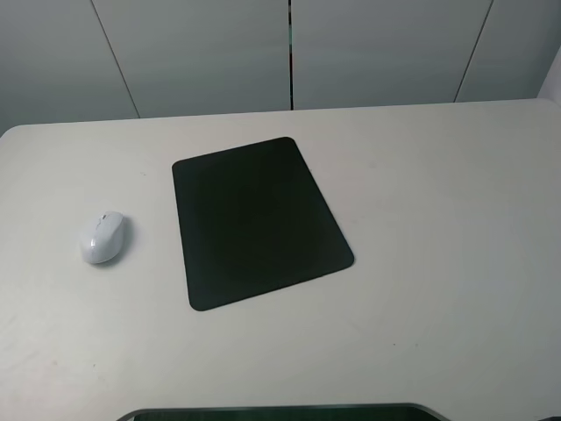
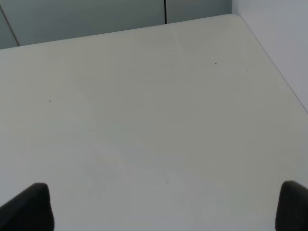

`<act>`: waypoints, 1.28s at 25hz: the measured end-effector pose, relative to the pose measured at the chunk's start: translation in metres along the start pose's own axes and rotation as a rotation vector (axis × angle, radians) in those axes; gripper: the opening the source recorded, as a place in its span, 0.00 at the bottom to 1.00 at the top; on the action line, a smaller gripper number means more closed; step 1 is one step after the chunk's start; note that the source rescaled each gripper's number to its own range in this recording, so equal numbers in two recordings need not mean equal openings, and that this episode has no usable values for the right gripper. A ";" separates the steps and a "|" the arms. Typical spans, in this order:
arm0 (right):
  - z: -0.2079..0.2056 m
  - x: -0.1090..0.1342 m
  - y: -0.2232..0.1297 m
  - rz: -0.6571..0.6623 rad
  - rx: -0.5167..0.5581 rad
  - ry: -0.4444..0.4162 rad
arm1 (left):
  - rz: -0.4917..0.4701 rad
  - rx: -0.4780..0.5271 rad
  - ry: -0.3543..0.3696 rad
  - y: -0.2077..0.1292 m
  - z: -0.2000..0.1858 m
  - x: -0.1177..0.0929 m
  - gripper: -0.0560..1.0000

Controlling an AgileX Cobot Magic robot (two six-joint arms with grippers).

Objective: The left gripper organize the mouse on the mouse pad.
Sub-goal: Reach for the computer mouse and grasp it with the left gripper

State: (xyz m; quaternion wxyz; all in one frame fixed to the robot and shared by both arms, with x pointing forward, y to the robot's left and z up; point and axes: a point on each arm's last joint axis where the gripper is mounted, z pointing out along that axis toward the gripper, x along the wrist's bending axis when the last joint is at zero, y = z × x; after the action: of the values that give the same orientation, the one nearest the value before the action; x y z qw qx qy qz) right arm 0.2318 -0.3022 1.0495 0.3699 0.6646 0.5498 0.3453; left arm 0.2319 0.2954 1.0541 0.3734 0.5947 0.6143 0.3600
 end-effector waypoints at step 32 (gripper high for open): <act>0.000 0.000 0.000 0.000 0.000 0.000 | 0.000 0.000 0.000 0.000 0.000 0.000 0.97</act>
State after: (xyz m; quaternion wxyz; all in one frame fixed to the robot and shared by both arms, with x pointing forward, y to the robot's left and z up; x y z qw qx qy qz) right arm 0.2318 -0.3022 1.0495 0.3699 0.6646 0.5498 0.3453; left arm 0.2319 0.2954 1.0541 0.3734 0.5947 0.6143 0.3600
